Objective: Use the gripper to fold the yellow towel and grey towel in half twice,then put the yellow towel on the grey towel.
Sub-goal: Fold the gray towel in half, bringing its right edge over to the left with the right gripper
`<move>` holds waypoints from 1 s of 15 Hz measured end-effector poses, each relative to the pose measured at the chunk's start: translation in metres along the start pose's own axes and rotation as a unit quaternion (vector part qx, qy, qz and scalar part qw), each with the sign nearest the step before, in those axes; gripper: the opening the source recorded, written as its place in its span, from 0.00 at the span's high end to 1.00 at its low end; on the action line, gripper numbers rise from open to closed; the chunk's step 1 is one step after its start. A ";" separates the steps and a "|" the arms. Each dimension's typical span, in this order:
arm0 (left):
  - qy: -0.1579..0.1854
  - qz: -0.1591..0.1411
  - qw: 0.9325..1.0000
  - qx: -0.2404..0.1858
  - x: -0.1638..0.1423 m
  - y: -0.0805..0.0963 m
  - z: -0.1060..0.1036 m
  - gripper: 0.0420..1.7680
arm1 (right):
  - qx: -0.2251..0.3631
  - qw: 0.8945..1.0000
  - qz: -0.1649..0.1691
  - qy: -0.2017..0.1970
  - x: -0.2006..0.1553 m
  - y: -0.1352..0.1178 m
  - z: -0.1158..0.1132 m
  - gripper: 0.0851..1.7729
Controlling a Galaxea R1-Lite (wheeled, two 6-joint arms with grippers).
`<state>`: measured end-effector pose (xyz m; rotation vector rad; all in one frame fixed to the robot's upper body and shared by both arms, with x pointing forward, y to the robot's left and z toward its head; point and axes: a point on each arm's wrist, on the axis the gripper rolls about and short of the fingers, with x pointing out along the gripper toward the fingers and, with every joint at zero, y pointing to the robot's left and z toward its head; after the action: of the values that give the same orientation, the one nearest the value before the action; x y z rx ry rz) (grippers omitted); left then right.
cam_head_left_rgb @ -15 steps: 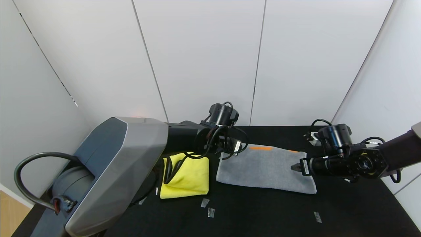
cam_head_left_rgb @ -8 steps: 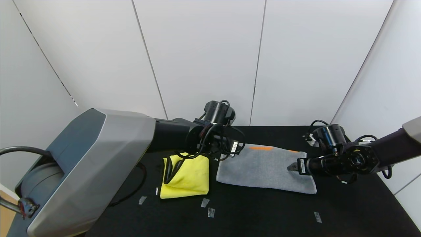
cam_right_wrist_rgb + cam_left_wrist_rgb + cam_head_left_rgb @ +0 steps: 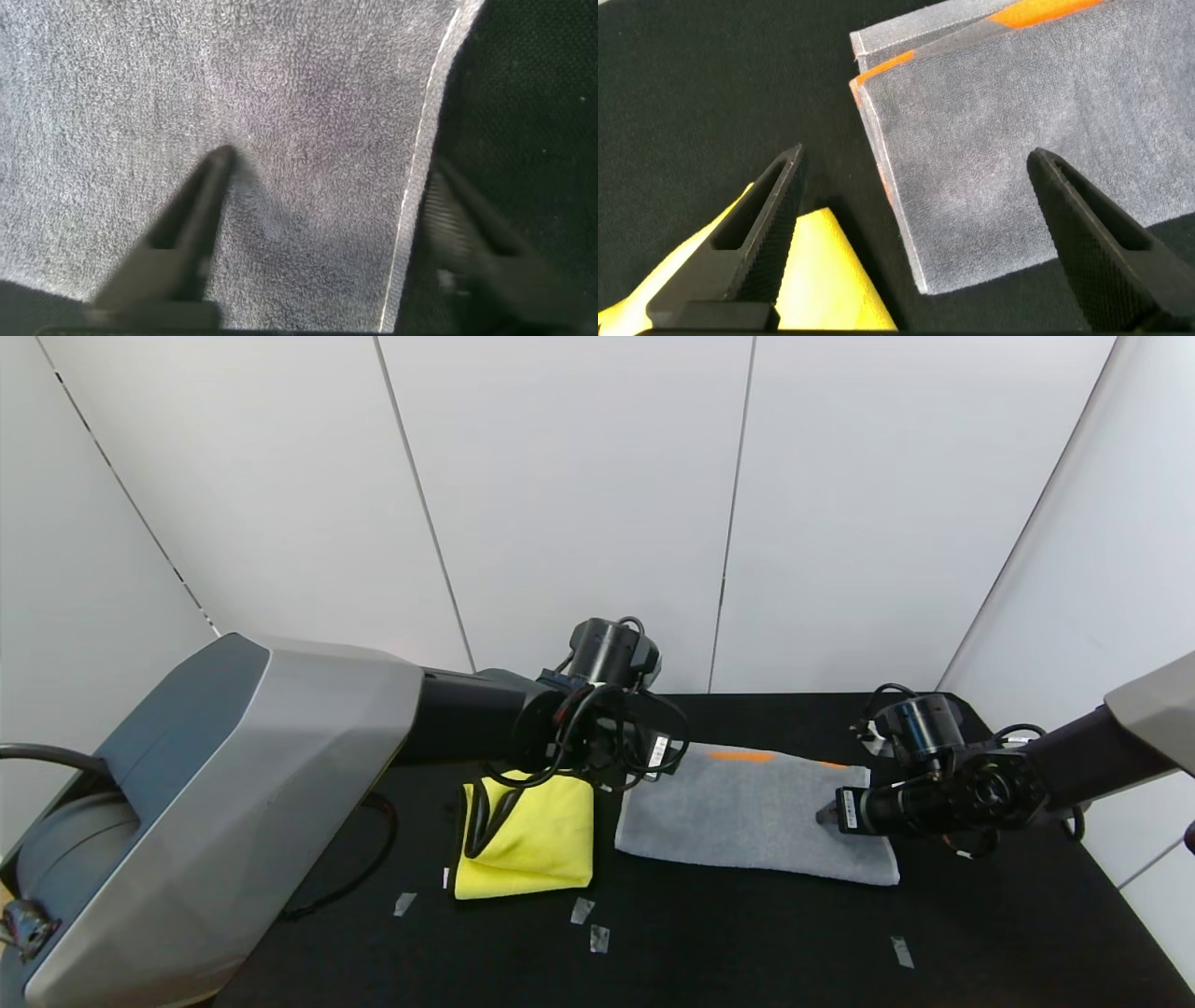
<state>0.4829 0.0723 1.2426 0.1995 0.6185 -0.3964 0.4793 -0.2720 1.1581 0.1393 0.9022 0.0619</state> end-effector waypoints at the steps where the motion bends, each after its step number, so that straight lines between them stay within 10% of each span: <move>1: 0.000 0.000 1.000 0.000 -0.001 0.000 0.000 0.05 | 0.000 1.000 -0.001 0.000 0.001 0.000 0.000 0.38; 5: -0.002 0.001 1.000 -0.001 -0.006 0.002 0.002 0.04 | -0.001 1.000 0.000 0.000 0.000 0.001 0.000 0.66; 6: -0.002 0.002 1.000 0.000 -0.007 0.003 0.002 0.04 | -0.002 1.000 0.000 0.000 -0.001 0.002 0.000 0.95; 15: -0.004 0.001 1.000 -0.003 -0.026 0.013 0.005 0.04 | -0.022 0.999 -0.026 0.015 -0.039 -0.012 0.006 0.96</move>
<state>0.4716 0.0910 1.2631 0.1926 0.6123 -0.3933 0.4597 -0.2885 1.1905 0.0742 0.9335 0.0350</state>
